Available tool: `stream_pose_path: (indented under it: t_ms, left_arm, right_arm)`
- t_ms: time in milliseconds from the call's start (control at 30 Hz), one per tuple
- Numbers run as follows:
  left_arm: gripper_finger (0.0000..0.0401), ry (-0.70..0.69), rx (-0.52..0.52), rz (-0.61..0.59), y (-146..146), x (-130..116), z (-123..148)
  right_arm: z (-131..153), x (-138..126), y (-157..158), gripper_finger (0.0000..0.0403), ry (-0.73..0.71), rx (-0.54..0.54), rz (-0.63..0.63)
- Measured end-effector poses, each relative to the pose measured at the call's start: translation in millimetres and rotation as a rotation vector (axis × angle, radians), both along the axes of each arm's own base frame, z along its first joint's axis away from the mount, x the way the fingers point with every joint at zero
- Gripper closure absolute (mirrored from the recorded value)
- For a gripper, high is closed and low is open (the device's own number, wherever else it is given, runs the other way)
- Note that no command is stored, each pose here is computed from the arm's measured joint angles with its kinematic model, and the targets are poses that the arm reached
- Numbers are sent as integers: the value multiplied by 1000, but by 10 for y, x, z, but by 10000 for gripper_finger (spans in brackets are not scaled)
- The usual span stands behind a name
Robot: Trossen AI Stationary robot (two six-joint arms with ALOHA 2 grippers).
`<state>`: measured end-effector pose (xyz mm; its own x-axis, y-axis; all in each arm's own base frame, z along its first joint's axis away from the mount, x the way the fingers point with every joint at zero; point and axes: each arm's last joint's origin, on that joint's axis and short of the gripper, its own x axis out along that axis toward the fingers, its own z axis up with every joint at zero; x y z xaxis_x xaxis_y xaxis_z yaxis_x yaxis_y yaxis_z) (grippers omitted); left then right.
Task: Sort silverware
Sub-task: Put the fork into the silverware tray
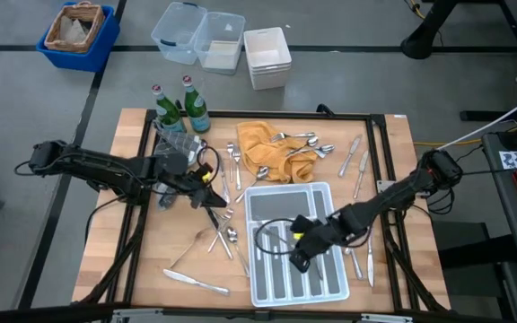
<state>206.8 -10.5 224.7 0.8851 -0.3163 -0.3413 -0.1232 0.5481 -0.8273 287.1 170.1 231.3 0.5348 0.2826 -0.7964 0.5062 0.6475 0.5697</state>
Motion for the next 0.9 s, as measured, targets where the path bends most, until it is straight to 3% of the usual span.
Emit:
stream_pose_path:
  t_ms: [233, 400, 900]
  left_arm:
    - [278, 33, 44, -18, -1, -17, -44]
    - [278, 20, 68, -28, -1, -16, -41]
    - [278, 13, 87, -32, 1, -15, -40]
  right_arm:
    - [-6, -178, 257, 399, 125, 193, -215]
    - [-16, -312, 413, 400, 168, 260, -360]
    - [-103, -660, 580, 400, 296, 196, -499]
